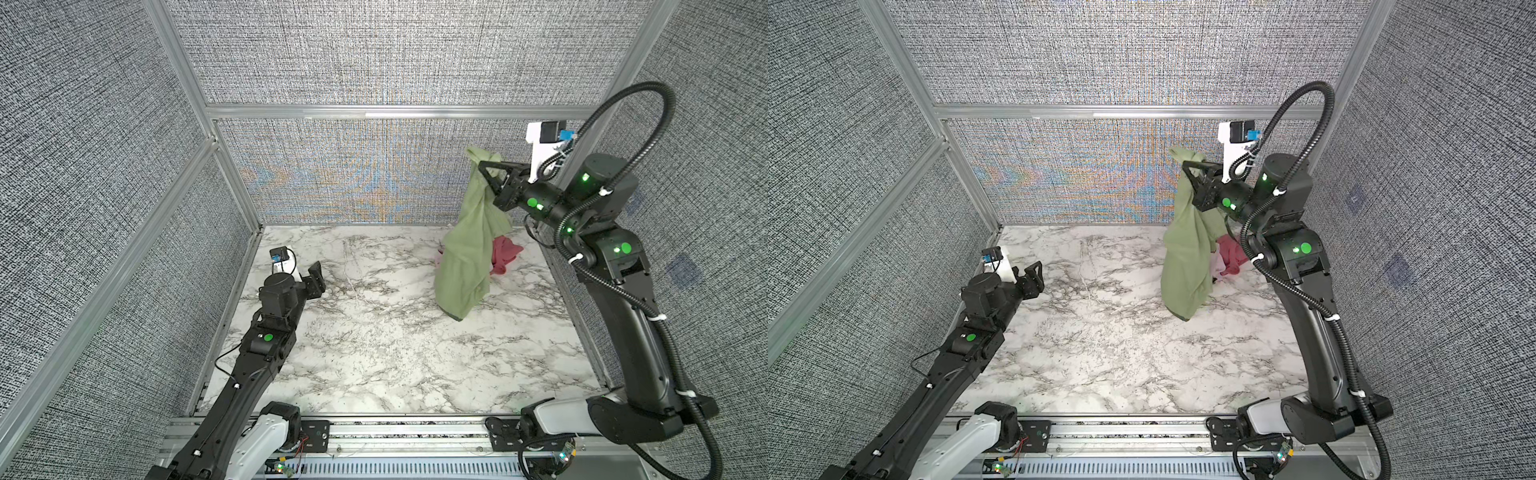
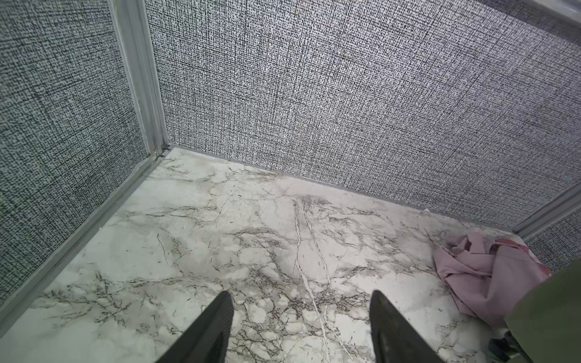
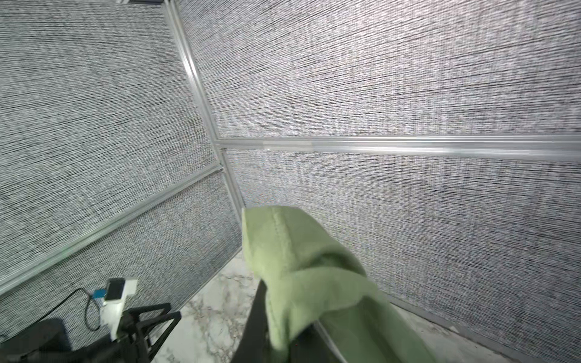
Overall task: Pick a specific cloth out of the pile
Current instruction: 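Carry the green shirt toward the left gripper and lower it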
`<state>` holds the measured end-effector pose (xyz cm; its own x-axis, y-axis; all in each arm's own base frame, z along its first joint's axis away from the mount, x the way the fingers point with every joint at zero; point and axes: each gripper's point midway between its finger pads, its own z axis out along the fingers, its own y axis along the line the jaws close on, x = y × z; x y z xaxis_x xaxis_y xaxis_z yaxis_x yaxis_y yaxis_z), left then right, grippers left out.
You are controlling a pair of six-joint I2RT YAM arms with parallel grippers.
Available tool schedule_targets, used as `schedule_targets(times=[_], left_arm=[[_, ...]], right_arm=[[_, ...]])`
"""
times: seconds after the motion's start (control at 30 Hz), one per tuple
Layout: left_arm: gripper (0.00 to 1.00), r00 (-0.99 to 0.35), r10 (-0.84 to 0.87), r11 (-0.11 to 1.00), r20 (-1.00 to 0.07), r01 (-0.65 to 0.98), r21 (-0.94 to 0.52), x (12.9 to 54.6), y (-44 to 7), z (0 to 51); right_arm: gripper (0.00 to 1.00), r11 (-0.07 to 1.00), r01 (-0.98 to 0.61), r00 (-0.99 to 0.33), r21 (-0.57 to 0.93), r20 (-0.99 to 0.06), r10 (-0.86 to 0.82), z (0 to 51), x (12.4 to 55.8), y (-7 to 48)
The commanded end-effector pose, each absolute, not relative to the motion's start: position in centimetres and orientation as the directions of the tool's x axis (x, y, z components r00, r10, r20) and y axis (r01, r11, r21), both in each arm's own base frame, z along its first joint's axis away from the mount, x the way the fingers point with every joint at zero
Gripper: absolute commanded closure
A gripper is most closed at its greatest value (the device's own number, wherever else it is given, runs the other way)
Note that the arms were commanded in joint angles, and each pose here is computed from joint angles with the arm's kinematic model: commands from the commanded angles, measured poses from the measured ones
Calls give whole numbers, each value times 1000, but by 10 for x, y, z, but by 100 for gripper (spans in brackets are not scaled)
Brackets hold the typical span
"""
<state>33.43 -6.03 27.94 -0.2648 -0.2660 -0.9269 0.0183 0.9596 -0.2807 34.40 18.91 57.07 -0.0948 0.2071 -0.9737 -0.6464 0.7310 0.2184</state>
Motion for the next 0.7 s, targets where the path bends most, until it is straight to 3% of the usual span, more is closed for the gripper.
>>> schedule_targets(times=[0.0,0.3,0.67], left_arm=[[30,-287,-266,963,-920,-38,-267,327,-50,284],[29,-271,-225,970,-936,-149,-190,301,-21,308],[29,-236,-239,966,-942,-153,-207,271,-11,329]], right_arm=[[100,646,-734,-99,210,-974,204,580,329,215],[100,538,-818,-145,202,-978,148,571,324,280],[100,436,-871,-218,225,-974,67,535,335,362]])
